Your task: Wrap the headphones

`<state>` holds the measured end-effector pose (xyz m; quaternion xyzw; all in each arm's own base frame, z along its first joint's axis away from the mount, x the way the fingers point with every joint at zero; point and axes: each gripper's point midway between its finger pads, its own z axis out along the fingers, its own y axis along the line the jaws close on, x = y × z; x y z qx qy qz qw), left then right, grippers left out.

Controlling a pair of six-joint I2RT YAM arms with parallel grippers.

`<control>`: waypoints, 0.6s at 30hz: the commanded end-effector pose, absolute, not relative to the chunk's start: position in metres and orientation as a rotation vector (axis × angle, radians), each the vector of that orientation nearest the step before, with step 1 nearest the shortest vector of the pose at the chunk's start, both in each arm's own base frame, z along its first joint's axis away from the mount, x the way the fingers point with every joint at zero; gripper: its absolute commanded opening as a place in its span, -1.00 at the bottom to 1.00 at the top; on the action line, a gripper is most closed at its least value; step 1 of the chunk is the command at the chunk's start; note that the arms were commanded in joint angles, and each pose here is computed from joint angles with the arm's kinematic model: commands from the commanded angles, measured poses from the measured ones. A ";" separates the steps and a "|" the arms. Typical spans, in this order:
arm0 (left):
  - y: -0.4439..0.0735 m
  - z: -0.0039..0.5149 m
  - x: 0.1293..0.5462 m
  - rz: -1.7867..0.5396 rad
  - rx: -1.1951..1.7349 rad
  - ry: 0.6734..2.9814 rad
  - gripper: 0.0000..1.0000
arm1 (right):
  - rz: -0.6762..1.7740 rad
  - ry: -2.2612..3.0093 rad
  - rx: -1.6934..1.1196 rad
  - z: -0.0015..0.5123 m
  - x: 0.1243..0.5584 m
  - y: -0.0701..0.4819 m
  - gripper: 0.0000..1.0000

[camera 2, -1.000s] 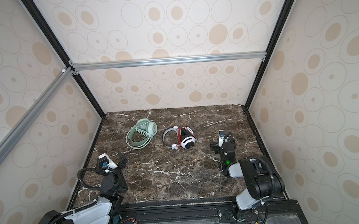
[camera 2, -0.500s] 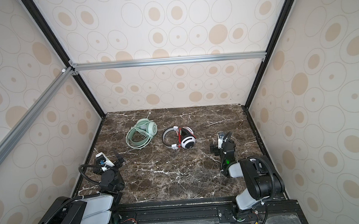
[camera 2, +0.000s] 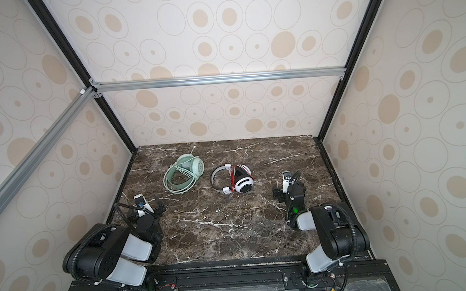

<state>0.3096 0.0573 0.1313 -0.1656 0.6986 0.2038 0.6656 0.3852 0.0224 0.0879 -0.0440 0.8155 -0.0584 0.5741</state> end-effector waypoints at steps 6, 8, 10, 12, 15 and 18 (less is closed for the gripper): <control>0.054 0.158 0.332 0.451 -0.370 1.508 0.96 | -0.131 1.900 -0.098 0.091 0.385 0.022 0.99; 0.053 0.157 0.335 0.451 -0.367 1.524 0.96 | -0.131 1.900 -0.098 0.091 0.385 0.022 0.99; 0.053 0.156 0.338 0.456 -0.364 1.528 0.96 | -0.130 1.897 -0.098 0.092 0.385 0.022 0.99; 0.053 0.155 0.339 0.457 -0.360 1.535 0.96 | -0.127 1.891 -0.103 0.092 0.383 0.022 0.99; 0.051 0.153 0.345 0.449 -0.347 1.553 0.96 | -0.107 1.844 -0.113 0.095 0.374 0.025 0.99; 0.042 0.144 0.366 0.423 -0.274 1.626 0.96 | -0.129 1.794 -0.060 0.100 0.366 0.016 0.99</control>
